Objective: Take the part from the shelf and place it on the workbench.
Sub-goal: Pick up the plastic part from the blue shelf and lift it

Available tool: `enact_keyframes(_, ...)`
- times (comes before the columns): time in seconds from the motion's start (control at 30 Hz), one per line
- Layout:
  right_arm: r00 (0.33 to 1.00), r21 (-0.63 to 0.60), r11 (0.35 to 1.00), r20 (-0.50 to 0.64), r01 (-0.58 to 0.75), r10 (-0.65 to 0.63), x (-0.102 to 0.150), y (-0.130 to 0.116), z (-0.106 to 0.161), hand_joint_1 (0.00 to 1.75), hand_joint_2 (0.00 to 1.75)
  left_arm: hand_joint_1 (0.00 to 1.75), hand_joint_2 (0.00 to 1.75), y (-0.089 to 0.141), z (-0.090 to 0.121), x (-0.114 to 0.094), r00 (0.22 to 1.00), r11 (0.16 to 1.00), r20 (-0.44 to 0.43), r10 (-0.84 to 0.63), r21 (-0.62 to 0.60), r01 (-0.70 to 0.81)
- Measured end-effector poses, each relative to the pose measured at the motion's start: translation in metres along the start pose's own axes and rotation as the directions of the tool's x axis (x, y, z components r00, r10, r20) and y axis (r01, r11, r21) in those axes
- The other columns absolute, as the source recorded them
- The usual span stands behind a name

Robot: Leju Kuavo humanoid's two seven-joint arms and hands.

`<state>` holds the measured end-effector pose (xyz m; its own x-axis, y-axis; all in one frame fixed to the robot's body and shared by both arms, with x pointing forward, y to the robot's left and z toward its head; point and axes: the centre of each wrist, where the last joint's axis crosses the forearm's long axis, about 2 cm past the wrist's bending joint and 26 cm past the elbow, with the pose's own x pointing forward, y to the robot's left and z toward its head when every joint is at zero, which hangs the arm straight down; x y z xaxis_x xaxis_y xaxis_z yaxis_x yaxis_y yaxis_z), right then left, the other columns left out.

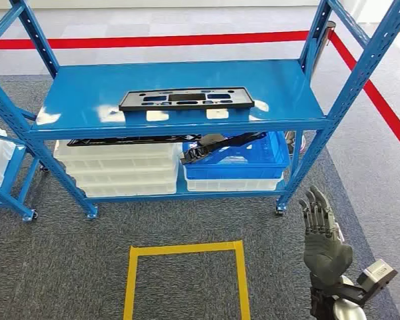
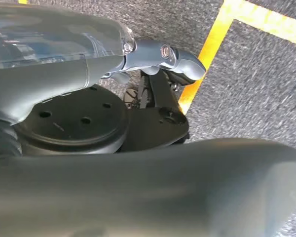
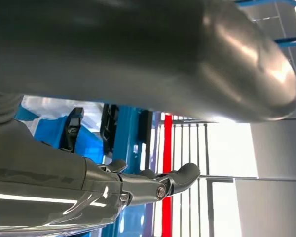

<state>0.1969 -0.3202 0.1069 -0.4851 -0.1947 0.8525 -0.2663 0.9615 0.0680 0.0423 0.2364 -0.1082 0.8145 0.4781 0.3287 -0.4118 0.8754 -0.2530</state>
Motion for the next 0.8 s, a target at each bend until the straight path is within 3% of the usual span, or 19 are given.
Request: enact_keyframes(0.8, 1.0, 0.023, 1.0, 0.004, -0.004, 0.004, 0.0089, 0.0044, 0.002, 0.0, 0.0, 0.0, 1.75, -0.0033, -0.0003, -0.0005, 1.0, 1.0, -0.029, 0.008, 0.022, -0.008)
